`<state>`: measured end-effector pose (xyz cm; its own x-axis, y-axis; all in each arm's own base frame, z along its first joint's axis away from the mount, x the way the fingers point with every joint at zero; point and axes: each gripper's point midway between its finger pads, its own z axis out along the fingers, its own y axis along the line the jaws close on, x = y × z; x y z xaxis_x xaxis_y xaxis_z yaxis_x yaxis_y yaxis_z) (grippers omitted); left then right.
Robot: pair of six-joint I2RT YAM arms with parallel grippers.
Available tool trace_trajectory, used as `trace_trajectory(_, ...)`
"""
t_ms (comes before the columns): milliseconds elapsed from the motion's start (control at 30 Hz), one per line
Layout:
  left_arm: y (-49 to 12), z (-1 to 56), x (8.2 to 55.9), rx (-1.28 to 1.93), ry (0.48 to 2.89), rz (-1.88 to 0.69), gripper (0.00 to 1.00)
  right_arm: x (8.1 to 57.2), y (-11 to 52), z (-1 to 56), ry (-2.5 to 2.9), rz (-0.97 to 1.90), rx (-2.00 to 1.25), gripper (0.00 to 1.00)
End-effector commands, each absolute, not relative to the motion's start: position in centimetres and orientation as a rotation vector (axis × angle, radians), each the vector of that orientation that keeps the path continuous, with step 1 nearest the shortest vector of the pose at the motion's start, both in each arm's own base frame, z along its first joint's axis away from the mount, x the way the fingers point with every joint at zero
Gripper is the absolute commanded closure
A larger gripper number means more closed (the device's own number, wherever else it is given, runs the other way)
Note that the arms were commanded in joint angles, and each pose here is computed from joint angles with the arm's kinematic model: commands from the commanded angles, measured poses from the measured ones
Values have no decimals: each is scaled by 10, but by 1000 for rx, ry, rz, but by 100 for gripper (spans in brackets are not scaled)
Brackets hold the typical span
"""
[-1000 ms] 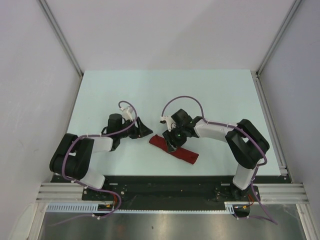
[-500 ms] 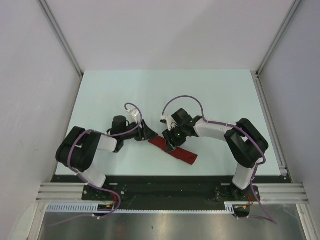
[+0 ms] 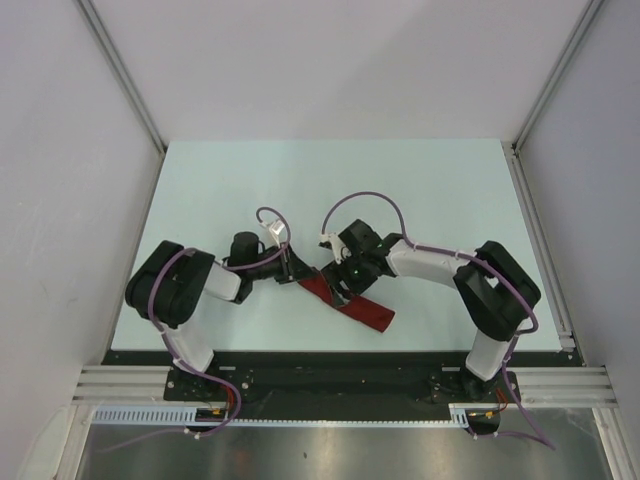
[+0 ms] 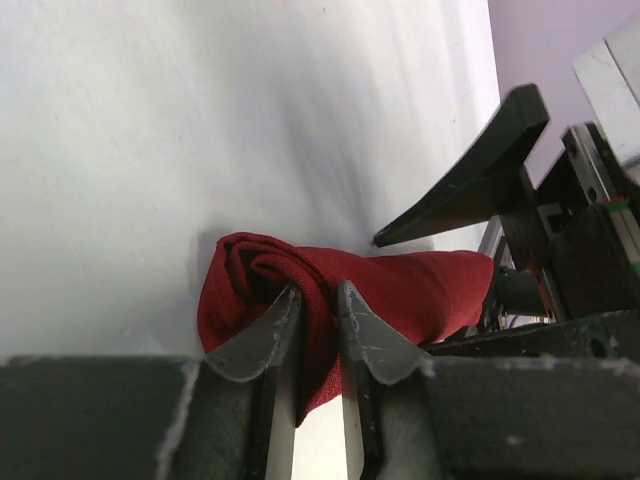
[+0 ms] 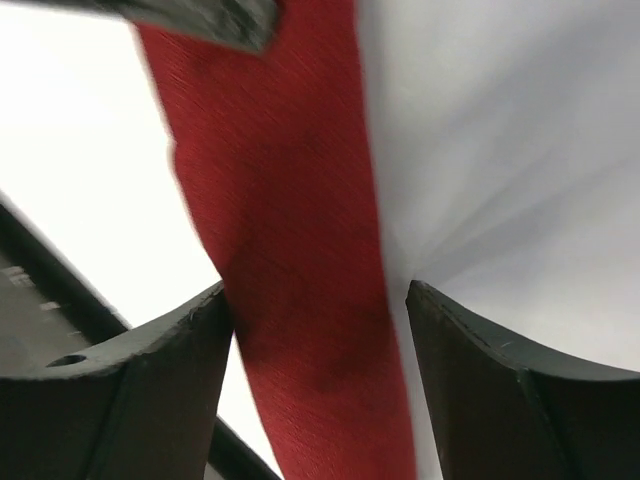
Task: Fold the napkin, place the utensils inside, and roll it up
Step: Roll the napkin with the utensil
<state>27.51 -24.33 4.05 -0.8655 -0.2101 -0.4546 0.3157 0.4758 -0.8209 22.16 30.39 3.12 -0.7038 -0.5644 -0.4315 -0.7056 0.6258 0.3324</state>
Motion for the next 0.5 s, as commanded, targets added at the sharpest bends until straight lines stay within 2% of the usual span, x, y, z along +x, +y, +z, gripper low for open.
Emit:
trace_trajectory(0, -252, 56, 288, 134, 2151, -1416, 77, 234, 293, 60, 2449, 378, -1056, 25)
trace_trajectory(33, -252, 55, 288, 130, 2154, -1415, 77, 244, 287, 69, 2398, 266, -1020, 25)
trace_trajectory(233, -251, 51, 292, 117, 2167, -1396, 78, 237, 305, 95, 2166, 96, -1070, 24)
trace_trajectory(467, -251, 48, 294, 109, 2175, -1385, 79, 218, 322, 82, 2097, 122, -1226, 26)
